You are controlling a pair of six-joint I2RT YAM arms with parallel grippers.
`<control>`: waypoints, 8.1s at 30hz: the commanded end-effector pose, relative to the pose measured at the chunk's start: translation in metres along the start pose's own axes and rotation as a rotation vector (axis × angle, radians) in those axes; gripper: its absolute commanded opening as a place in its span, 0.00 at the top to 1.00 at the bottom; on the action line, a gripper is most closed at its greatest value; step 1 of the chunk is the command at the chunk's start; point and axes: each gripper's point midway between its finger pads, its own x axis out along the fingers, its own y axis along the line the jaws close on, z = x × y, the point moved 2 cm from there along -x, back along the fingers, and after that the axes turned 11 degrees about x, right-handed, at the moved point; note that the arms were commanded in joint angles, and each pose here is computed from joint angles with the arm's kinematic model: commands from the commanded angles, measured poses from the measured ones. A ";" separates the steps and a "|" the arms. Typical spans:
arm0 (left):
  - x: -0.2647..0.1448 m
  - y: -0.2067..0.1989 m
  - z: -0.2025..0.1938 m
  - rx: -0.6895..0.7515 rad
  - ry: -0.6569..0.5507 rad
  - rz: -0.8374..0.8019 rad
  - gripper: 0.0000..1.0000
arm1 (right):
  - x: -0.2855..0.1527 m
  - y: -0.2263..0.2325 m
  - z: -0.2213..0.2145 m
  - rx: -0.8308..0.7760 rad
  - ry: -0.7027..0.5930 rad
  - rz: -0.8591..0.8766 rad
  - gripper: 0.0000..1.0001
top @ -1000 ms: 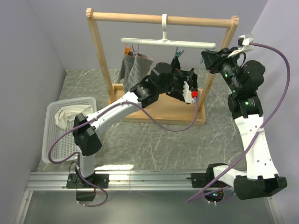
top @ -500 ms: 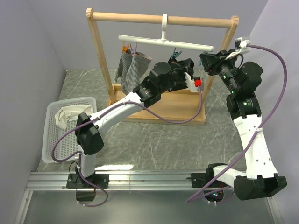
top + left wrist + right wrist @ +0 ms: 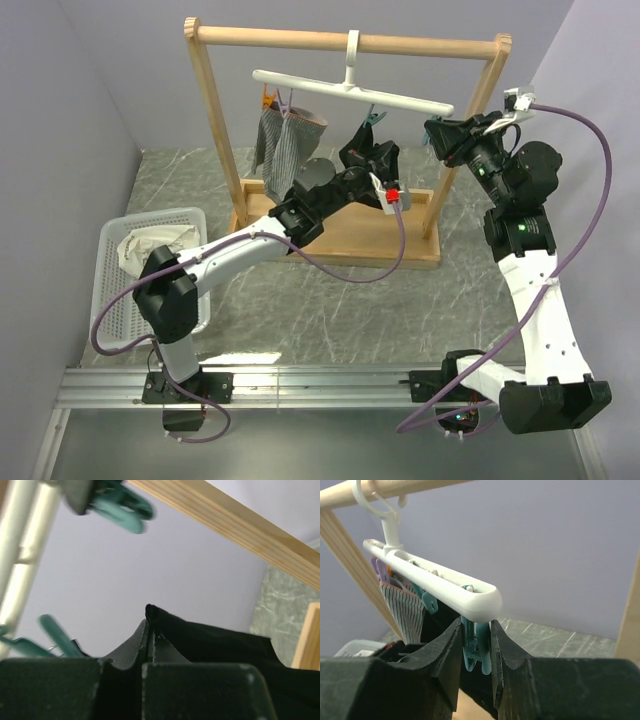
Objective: Clip the underwear to the hanger
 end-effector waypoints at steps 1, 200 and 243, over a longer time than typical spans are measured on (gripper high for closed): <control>-0.016 0.070 0.031 -0.012 -0.142 0.224 1.00 | -0.013 0.023 0.014 -0.020 -0.038 0.100 1.00; 0.031 0.071 0.047 -0.594 -0.064 0.115 0.99 | 0.009 -0.017 -0.010 0.134 -0.246 0.017 0.99; 0.035 0.078 0.041 -0.585 -0.072 0.127 1.00 | 0.001 0.000 0.014 0.160 -0.251 0.087 0.36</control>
